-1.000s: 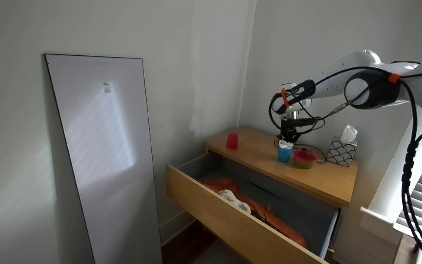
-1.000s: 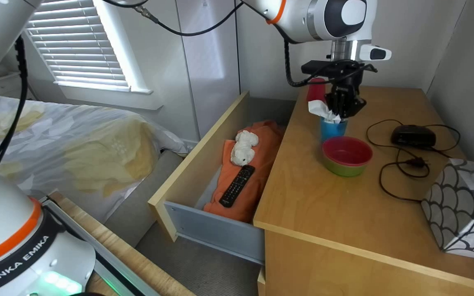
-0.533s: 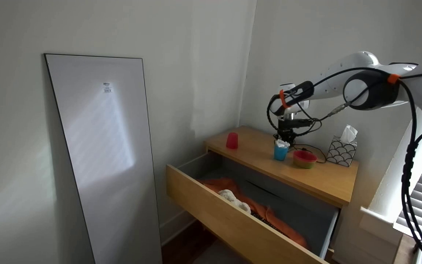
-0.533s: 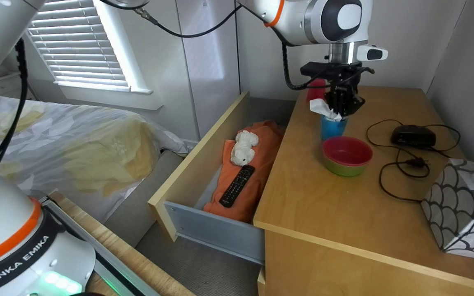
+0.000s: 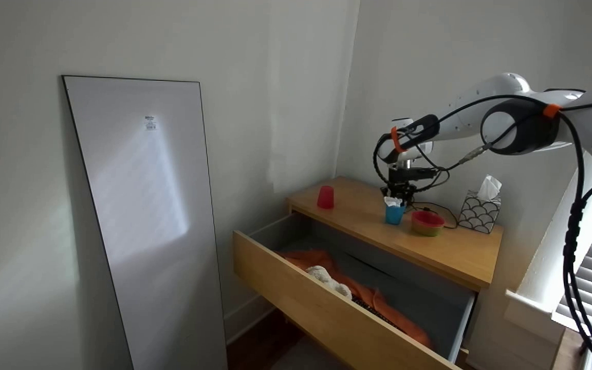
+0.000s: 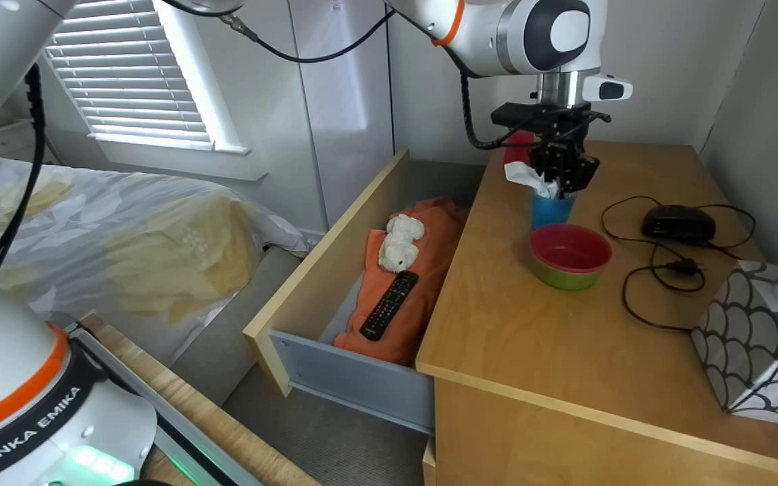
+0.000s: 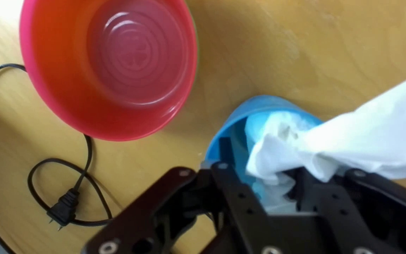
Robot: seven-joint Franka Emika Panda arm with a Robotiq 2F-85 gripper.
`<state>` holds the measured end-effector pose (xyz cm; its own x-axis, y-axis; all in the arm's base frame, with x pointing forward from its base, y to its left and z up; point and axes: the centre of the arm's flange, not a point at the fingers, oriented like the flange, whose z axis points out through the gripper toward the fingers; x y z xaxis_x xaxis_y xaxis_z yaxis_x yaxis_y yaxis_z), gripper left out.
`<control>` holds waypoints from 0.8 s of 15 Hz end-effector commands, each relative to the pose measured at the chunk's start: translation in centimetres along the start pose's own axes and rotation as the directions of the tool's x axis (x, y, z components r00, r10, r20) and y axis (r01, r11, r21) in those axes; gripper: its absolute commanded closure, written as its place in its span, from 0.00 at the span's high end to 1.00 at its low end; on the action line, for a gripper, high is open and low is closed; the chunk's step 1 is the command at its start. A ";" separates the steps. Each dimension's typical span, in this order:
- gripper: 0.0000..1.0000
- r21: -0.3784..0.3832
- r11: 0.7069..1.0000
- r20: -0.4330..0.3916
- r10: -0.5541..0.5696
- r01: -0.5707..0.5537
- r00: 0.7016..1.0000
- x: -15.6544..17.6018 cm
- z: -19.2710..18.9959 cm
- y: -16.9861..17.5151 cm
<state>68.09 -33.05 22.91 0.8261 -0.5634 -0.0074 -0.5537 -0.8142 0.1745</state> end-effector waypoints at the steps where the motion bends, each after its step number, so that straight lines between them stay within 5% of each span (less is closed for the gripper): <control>1: 0.51 0.029 1.000 -0.026 -0.008 0.009 1.000 -0.8 -0.7 -0.5; 7: 0.39 0.062 0.998 -0.063 -0.012 0.016 0.998 -0.9 -2.4 -0.9; 12: 0.39 0.087 0.996 -0.089 -0.009 0.016 0.996 -1.1 -3.8 -0.9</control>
<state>69.46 -31.73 25.78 0.8367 -0.5430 0.0716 -0.5475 -0.8268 0.1288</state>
